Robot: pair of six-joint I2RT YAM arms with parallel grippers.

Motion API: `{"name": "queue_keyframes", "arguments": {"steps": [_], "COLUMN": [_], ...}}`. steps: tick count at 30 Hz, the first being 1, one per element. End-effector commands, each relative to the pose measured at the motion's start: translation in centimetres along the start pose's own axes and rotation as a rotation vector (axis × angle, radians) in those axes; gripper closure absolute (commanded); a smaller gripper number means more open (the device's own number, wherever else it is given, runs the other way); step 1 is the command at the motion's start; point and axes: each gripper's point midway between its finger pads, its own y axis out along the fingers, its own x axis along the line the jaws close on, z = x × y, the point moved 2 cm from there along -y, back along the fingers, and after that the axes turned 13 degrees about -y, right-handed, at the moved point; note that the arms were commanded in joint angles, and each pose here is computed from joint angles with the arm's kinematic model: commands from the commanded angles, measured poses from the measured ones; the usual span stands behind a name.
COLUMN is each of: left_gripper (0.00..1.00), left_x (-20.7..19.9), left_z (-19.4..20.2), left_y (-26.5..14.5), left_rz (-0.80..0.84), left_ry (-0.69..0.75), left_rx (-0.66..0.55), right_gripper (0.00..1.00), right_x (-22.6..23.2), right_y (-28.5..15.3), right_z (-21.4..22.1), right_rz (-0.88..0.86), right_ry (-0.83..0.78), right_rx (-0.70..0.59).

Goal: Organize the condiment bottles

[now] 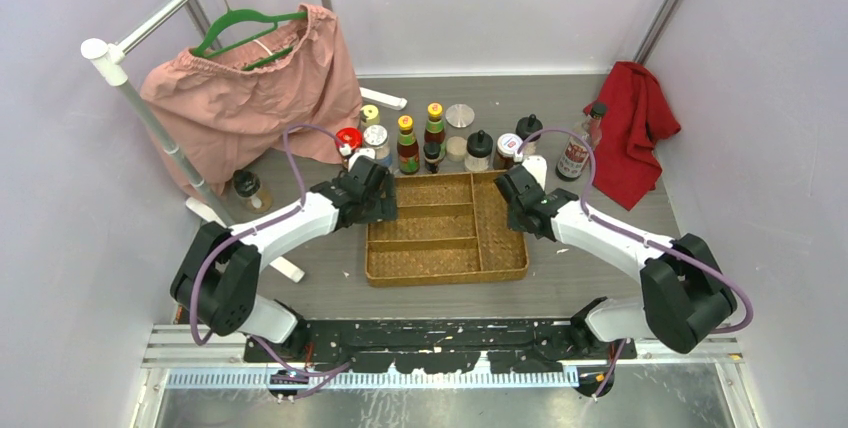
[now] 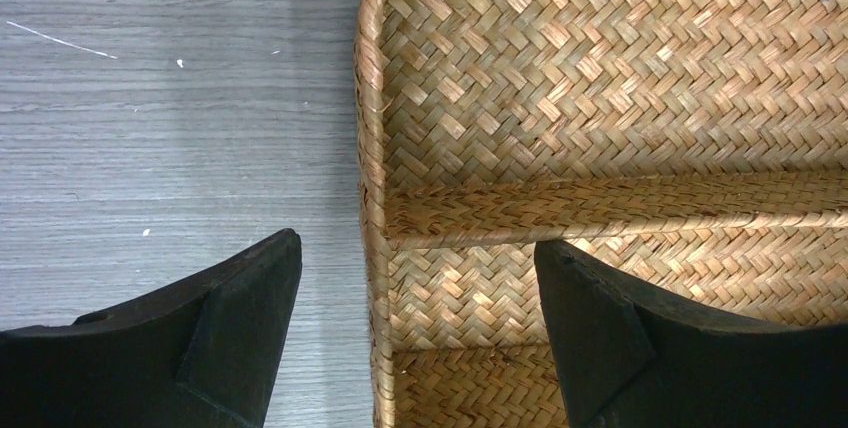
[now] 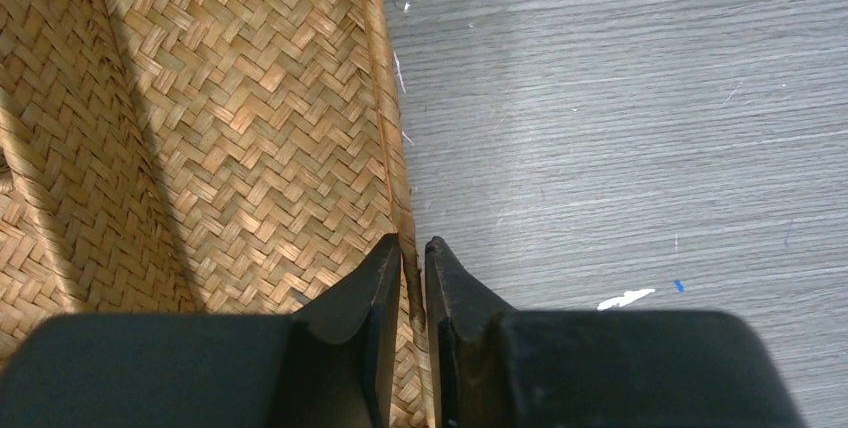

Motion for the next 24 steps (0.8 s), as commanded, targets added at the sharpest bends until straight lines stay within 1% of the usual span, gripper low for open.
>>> {"name": "queue_keyframes", "arguments": {"steps": [1, 4, 6, 8, 9, 10, 13, 15, 16, 18, 21, 24], "left_gripper": [0.13, 0.13, 0.12, 0.1, 0.09, 0.08, 0.07, 0.05, 0.01, 0.0, 0.0, 0.0], "left_x": [-1.8, -2.2, -2.5, -2.9, -2.9, -2.7, -3.4, -3.8, -4.0, -4.4, -4.5, -4.1], "left_z": [-1.7, -1.9, -2.1, -2.4, -2.6, -2.5, -3.9, -5.2, -6.0, -7.4, -8.7, -8.9], "left_y": [-0.3, -0.4, -0.6, -1.6, -2.3, -3.3, -6.7, -9.2, -10.2, -11.8, -13.0, -13.1], "left_rz": [0.043, 0.055, 0.064, 0.063, 0.06, 0.055, 0.117, 0.155, 0.168, 0.179, 0.167, 0.159], "left_ry": [0.0, 0.007, 0.012, 0.02, 0.025, 0.03, 0.019, 0.017, 0.022, 0.031, 0.049, 0.05], "left_rx": [-0.062, -0.067, -0.061, -0.049, -0.043, -0.023, -0.056, -0.095, -0.116, -0.144, -0.177, -0.203], "right_gripper": [0.76, 0.72, 0.66, 0.63, 0.6, 0.56, 0.51, 0.46, 0.43, 0.38, 0.35, 0.32], "right_x": [0.0, -0.2, -0.3, -0.3, -0.4, -0.6, -1.3, -1.4, -1.2, -0.6, 0.6, 1.9], "right_y": [0.0, -0.1, -0.3, -1.1, -1.7, -2.7, -5.3, -7.2, -8.2, -9.4, -10.7, -11.7], "right_z": [-1.9, -2.2, -2.5, -2.9, -3.3, -3.6, -5.0, -6.4, -7.6, -9.1, -12.5, -16.7], "right_rz": [0.022, 0.034, 0.033, 0.021, 0.01, 0.002, -0.02, -0.054, -0.08, -0.129, -0.188, -0.226], "right_ry": [0.039, 0.03, 0.021, 0.017, 0.02, 0.023, 0.024, 0.017, 0.0, -0.027, -0.091, -0.14], "right_rx": [-0.062, -0.072, -0.072, -0.072, -0.08, -0.087, -0.118, -0.15, -0.175, -0.197, -0.237, -0.298]}}
